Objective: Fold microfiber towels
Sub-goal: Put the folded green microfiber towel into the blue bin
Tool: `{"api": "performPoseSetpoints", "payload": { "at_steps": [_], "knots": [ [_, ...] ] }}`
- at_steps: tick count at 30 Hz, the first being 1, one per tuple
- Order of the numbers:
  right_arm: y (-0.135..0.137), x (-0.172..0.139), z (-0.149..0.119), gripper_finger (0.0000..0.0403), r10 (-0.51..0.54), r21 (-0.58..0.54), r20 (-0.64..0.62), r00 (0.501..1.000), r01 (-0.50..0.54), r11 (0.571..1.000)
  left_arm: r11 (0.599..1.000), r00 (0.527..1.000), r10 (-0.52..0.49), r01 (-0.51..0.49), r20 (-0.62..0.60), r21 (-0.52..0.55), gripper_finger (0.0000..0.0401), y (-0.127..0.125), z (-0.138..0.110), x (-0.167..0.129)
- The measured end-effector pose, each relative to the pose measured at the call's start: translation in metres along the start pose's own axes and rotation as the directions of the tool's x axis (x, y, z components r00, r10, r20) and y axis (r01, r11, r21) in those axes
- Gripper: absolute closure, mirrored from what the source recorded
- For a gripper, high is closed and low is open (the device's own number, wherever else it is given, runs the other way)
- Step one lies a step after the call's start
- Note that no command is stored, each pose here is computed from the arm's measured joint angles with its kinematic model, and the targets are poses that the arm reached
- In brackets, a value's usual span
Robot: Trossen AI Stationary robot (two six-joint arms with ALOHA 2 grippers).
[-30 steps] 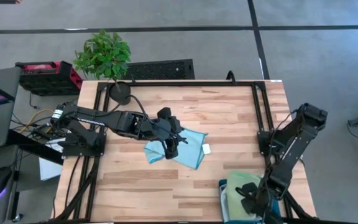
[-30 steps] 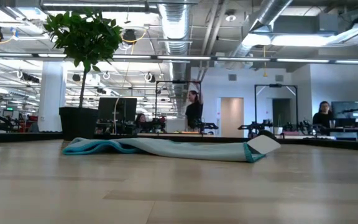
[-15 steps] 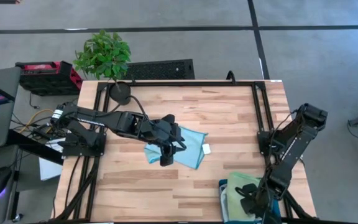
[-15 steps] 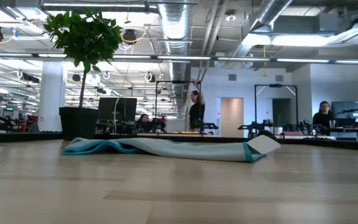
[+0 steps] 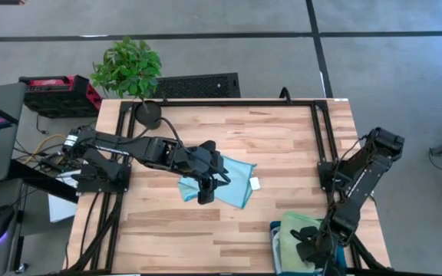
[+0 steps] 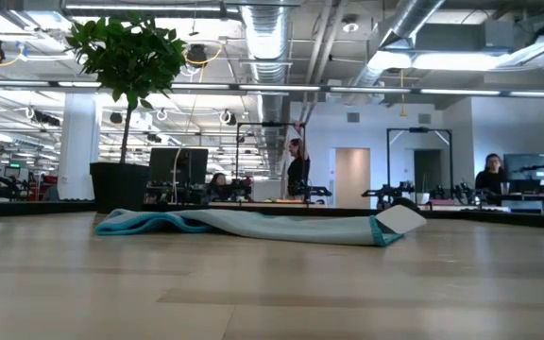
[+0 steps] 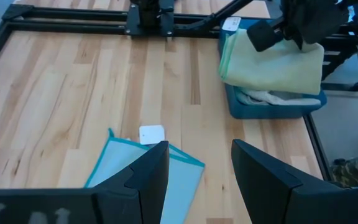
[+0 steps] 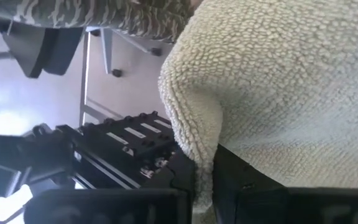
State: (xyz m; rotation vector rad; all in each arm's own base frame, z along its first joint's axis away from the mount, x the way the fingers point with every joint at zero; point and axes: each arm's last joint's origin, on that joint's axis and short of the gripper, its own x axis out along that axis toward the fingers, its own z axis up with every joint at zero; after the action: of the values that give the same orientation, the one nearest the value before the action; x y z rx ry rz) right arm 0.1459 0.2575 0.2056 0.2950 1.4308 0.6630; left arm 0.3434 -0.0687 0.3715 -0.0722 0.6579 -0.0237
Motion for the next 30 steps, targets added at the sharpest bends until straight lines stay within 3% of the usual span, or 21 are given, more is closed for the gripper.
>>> {"api": "performPoseSetpoints", "payload": {
  "at_steps": [12, 18, 24, 30],
  "knots": [
    [-0.0027, -0.0004, 0.0034, 0.0346, -0.099, 0.031, 0.118, 0.988, 0.095, 0.995, 1.000, 1.000, -0.001, 0.001, 0.000, 0.001, 0.0234, -0.0006, -0.0001, -0.0001],
    [-0.0009, -0.0003, 0.0041, 0.0361, -0.080, -0.037, 0.126, 0.989, 0.085, 0.996, 1.000, 1.000, -0.010, 0.010, -0.001, 0.008, 0.0234, -0.0046, -0.0009, -0.0005],
    [-0.0008, -0.0003, 0.0044, 0.0380, -0.077, -0.005, 0.126, 0.989, 0.078, 0.997, 1.000, 1.000, -0.017, 0.017, -0.002, 0.013, 0.0234, -0.0073, -0.0014, -0.0009],
    [-0.0007, -0.0003, 0.0043, 0.0329, -0.076, 0.013, 0.125, 0.989, 0.075, 0.997, 1.000, 1.000, -0.017, 0.017, -0.002, 0.013, 0.0234, -0.0074, -0.0014, -0.0009]
  ]
}}
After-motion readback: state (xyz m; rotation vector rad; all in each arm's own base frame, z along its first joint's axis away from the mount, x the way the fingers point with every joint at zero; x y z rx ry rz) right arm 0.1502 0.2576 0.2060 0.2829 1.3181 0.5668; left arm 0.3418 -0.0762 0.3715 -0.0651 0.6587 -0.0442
